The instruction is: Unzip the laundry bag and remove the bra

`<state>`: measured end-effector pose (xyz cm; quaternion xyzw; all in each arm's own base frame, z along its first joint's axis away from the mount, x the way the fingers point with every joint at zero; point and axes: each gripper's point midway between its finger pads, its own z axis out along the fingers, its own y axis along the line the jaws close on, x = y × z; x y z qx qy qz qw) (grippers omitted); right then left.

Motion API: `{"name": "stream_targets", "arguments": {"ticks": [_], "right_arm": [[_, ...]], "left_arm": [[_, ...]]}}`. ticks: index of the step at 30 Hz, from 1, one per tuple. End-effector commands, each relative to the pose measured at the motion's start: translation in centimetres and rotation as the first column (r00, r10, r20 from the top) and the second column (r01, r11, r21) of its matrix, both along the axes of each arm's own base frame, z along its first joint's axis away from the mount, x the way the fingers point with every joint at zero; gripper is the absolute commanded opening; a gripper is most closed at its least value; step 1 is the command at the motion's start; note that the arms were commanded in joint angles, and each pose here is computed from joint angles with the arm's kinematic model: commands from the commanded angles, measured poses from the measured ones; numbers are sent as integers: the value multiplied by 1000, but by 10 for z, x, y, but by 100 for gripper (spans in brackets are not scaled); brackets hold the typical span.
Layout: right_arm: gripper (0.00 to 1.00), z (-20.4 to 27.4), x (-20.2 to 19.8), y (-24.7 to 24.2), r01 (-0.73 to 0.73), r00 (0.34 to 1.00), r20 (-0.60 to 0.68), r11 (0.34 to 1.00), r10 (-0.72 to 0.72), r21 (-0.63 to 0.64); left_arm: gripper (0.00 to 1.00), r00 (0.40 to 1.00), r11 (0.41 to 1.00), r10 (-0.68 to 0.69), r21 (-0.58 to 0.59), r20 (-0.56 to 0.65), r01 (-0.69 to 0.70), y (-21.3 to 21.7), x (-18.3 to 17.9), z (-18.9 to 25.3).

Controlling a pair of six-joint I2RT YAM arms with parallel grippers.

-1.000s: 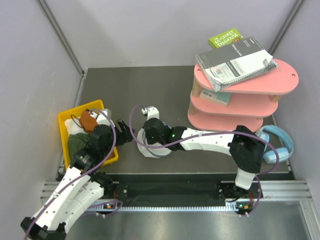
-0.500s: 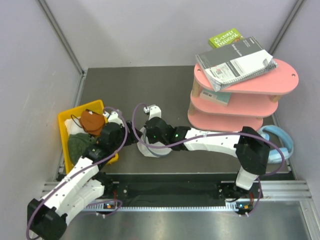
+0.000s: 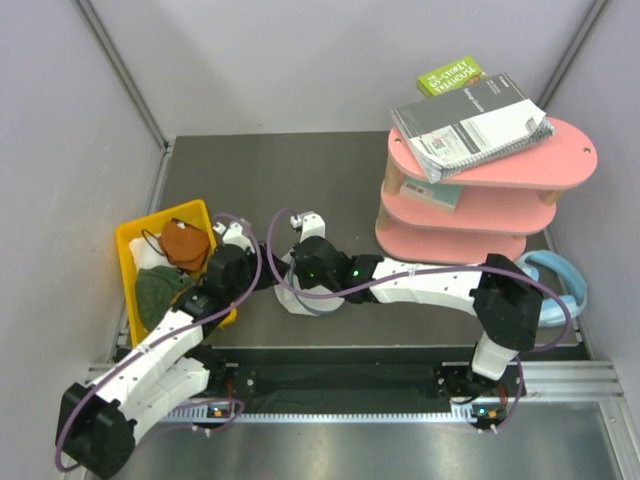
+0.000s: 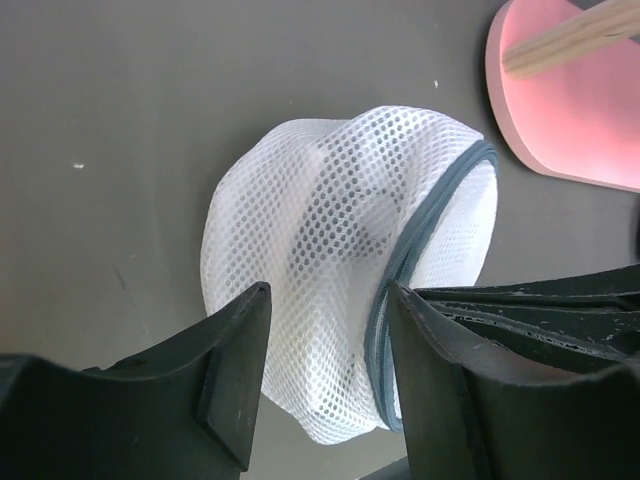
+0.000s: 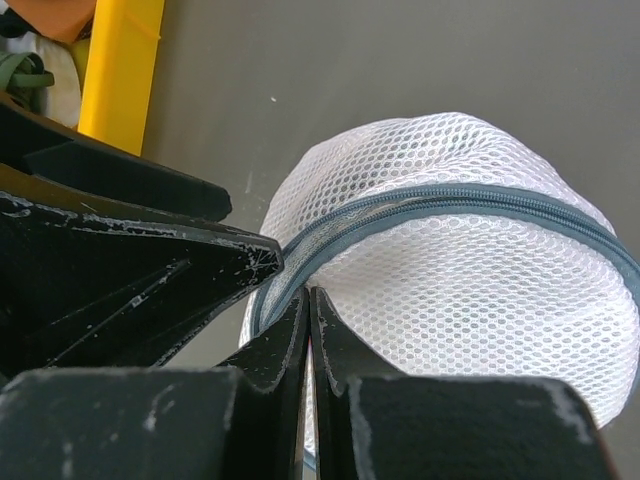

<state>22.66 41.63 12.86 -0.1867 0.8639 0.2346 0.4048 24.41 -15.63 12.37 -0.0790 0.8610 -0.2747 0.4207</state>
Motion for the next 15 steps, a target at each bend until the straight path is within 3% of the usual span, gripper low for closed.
{"name": "stream_targets", "arguments": {"ticks": [1,6,9,13,14,15], "right_arm": [[0,31,-3,5,0,1000,31,996,-3,87],[0,31,-4,6,-3,1000,27,996,1,92],[0,32,-3,5,0,1000,26,995,-3,99],[1,34,-4,6,-2,1000,23,994,-1,112],[1,34,-5,6,-3,1000,20,993,1,114],[4,36,-6,7,-6,1000,19,993,3,121]], "left_arm": [[54,999,999,-15,-51,49,18,-8,6,7],[52,998,997,-33,-69,44,36,-13,5,2],[43,998,997,-37,-71,46,40,-14,4,0],[23,993,990,-72,-116,90,82,-22,3,9],[12,993,988,-77,-127,91,88,-24,3,9],[7,993,987,-77,-131,94,89,-24,3,10]]}}
